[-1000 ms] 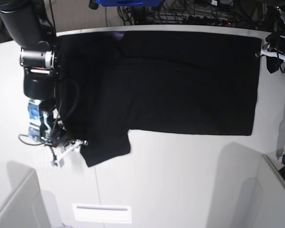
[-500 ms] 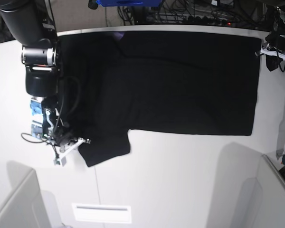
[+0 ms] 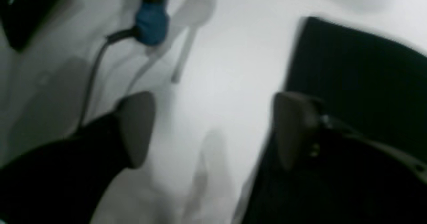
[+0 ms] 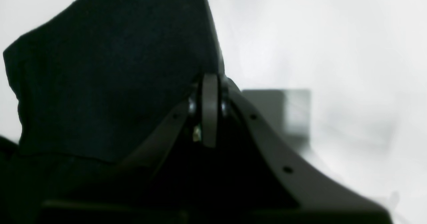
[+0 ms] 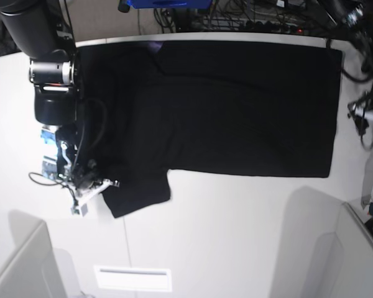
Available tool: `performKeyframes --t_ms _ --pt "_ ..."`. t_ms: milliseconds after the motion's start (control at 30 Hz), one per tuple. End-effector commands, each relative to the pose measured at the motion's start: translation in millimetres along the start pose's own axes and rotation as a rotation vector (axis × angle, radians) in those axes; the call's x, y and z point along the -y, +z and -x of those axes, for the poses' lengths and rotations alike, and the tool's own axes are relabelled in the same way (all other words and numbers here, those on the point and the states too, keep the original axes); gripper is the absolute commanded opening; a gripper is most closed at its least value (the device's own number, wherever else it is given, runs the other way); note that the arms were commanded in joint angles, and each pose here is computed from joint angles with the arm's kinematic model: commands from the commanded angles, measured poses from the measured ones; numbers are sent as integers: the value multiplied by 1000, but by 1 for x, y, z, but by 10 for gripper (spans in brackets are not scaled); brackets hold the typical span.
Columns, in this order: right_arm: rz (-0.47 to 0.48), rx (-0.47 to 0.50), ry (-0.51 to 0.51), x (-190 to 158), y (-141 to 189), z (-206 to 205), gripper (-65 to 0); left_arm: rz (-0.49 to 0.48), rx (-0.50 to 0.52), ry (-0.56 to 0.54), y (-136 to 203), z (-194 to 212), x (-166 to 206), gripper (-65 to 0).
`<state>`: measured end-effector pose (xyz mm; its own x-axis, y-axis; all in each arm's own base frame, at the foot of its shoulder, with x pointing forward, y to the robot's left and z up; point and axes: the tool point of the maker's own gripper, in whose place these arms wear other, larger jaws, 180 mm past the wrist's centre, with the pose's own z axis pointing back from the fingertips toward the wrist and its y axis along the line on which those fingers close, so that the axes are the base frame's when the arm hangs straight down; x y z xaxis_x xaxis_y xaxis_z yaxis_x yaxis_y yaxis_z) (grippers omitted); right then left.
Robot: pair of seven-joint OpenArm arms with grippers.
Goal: Fold the T-shirt properly
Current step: 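Grasp the hem corner near the sleeve with the right gripper, then grasp the other hem corner with the left gripper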
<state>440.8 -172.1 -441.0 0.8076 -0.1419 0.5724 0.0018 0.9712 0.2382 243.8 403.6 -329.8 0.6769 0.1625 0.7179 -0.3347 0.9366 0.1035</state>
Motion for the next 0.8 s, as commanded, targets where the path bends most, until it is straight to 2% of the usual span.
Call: performKeyframes --t_ms 0,100,233,500,767 --pt "10 -5 15 2 3 -7 -650 23 17 -12 -11 -18 3 -99" --pt "10 -9 15 2 3 -7 -650 73 -66 10 -50 -19 13 -138" --pt "10 -7 15 2 3 -8 -650 137 -72 25 -80 -35 37 -188" --pt "10 -6 22 1 3 -9 -650 227 -85 73 -122 -43 78 -189" --pt "10 -7 23 0 3 -9 -650 267 -108 99 -143 -41 102 -189"
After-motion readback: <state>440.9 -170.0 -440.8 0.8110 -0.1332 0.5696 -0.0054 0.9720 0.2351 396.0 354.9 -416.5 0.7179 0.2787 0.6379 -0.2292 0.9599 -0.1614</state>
